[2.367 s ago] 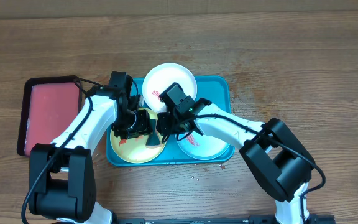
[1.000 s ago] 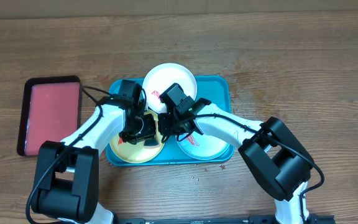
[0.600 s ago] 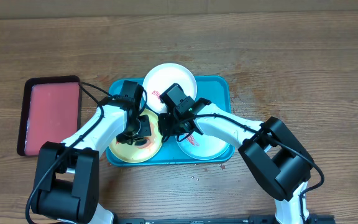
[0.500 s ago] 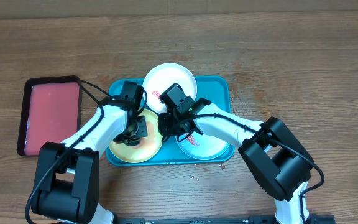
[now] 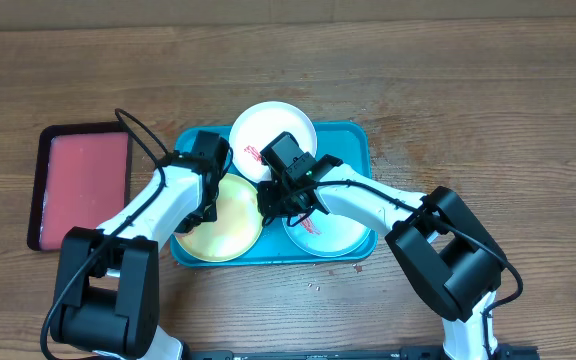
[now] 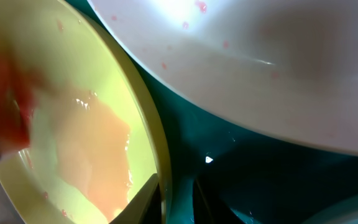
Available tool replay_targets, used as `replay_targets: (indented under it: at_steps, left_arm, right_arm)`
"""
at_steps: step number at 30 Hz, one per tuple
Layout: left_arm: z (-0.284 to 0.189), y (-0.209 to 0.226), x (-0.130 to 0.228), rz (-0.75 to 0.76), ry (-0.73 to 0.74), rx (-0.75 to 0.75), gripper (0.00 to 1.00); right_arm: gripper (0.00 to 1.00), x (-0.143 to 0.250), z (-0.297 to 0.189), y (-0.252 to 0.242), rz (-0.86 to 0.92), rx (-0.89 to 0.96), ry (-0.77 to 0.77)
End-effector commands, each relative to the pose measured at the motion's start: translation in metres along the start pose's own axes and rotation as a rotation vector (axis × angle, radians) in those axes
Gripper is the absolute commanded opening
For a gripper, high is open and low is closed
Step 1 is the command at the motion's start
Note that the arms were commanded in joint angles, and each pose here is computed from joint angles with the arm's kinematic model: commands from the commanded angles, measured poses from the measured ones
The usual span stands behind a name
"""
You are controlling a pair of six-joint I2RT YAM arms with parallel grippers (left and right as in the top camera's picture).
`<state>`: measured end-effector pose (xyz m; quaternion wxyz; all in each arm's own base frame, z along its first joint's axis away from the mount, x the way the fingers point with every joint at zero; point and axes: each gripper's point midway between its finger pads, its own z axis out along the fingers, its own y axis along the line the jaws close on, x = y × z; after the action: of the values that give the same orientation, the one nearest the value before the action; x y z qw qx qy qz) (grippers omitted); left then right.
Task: Clean dirty plates on tray and stack at the side
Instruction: 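Continue wiping the yellow plate with the left-held sponge toward its edge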
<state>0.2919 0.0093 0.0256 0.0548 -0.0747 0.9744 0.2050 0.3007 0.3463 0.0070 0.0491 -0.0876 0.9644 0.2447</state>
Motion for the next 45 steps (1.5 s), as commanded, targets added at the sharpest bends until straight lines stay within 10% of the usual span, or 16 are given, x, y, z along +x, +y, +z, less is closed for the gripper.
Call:
replay_targets:
  at_steps: [1, 6, 34, 45]
  left_arm:
    - [-0.021, -0.048, -0.012, -0.023, 0.027, 0.300, 0.04]
    - [-0.046, -0.112, -0.012, -0.013, 0.052, 0.673, 0.04]
    - [0.048, 0.043, 0.038, -0.179, 0.124, -0.064, 0.04]
    - [-0.007, 0.024, -0.028, -0.229, 0.064, 0.143, 0.04]
  right_arm:
    - [0.19, 0.005, 0.012, -0.022, 0.018, 0.069, 0.015]
    - [0.16, 0.004, 0.012, -0.022, 0.017, 0.066, 0.012]
    - [0.16, 0.004, 0.012, -0.022, 0.017, 0.066, 0.012]
    - [0.17, 0.003, 0.012, -0.021, 0.015, 0.063, 0.007]
